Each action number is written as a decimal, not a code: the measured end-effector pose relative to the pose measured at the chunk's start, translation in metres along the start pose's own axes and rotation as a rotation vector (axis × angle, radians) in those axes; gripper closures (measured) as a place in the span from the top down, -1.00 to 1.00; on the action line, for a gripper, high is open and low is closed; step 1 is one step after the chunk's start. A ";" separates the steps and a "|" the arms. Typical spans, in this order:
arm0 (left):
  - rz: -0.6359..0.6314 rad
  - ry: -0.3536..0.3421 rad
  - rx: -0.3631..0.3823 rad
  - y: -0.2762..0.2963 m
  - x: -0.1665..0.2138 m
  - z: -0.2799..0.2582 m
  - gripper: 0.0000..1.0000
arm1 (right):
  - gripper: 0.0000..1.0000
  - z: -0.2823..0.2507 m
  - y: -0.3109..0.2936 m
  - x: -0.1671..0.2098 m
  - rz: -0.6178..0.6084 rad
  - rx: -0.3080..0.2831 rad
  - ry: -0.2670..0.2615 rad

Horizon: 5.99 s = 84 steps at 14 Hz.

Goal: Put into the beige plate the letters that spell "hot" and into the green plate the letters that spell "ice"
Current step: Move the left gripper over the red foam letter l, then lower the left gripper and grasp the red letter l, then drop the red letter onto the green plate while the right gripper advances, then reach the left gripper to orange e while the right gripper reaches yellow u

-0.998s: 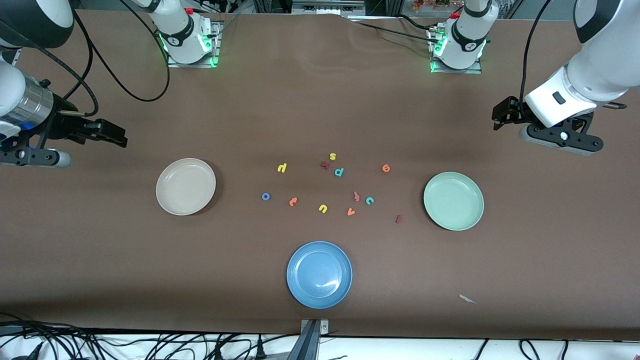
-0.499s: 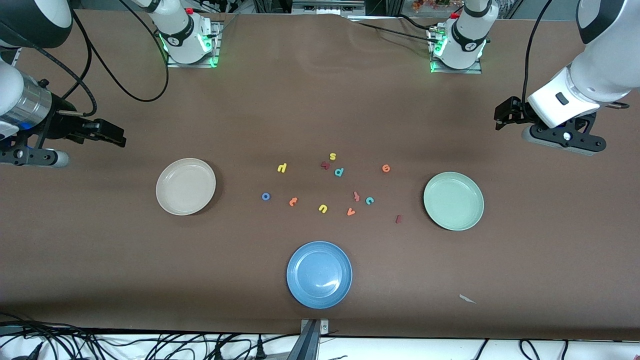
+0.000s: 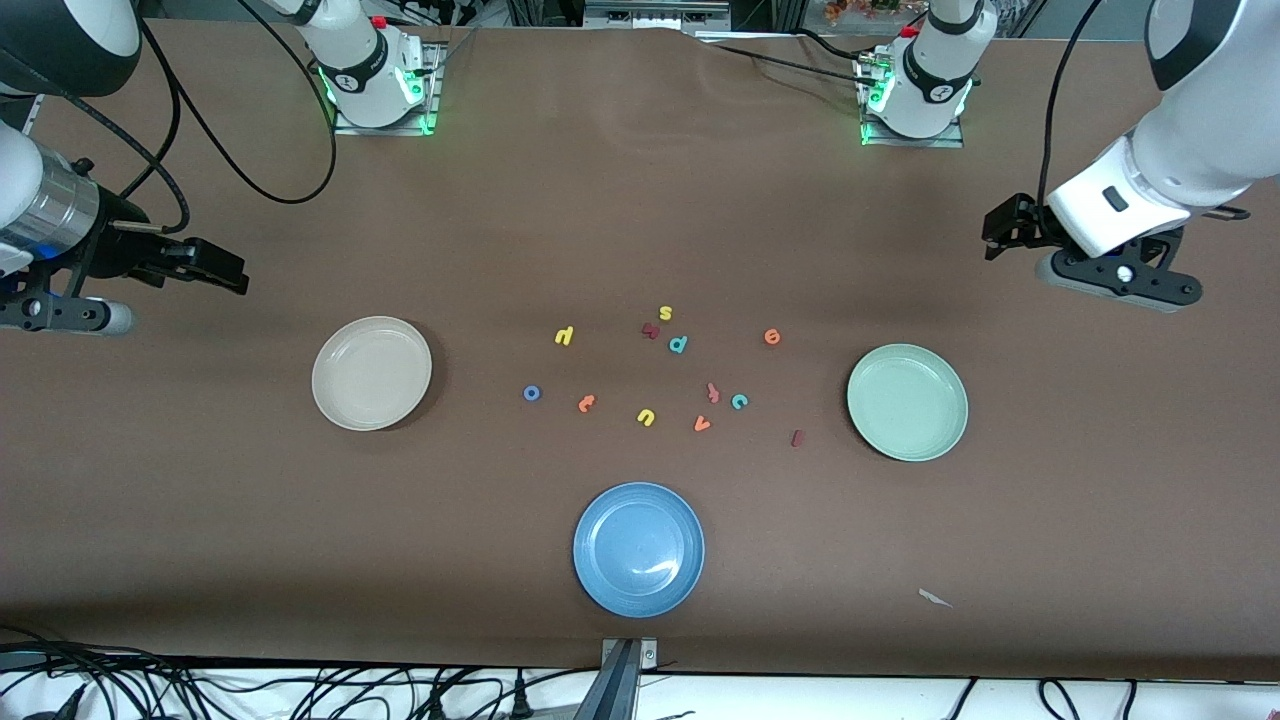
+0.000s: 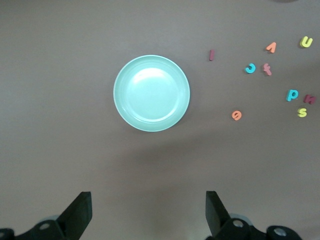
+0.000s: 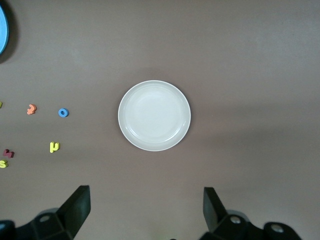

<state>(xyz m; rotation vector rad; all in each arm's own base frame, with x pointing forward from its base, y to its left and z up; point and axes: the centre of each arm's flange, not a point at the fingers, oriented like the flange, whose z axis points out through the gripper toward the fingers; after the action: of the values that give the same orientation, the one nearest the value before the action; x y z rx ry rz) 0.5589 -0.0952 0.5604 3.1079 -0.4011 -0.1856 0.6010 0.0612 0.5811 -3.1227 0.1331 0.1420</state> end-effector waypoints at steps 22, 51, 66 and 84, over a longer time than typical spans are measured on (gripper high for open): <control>0.083 0.165 -0.027 0.123 0.164 0.339 0.78 | 1.00 -0.001 0.001 0.000 0.000 -0.010 0.003; 0.083 0.056 0.008 0.019 0.157 0.283 -0.80 | 1.00 0.071 -0.116 -0.006 0.156 -0.027 0.032; 0.256 -0.007 -0.045 0.080 0.123 0.273 0.99 | 1.00 0.312 -0.298 -0.079 0.515 0.000 0.093; -0.120 0.082 0.046 0.205 0.022 0.382 1.00 | 0.69 0.415 -0.316 -0.086 0.465 0.016 0.074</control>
<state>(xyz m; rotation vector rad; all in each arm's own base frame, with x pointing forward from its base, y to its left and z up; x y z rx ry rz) 0.4836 -0.2942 0.1818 3.1737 -0.2207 -0.0488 0.5049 0.3900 0.1784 -3.0188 0.8529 0.0275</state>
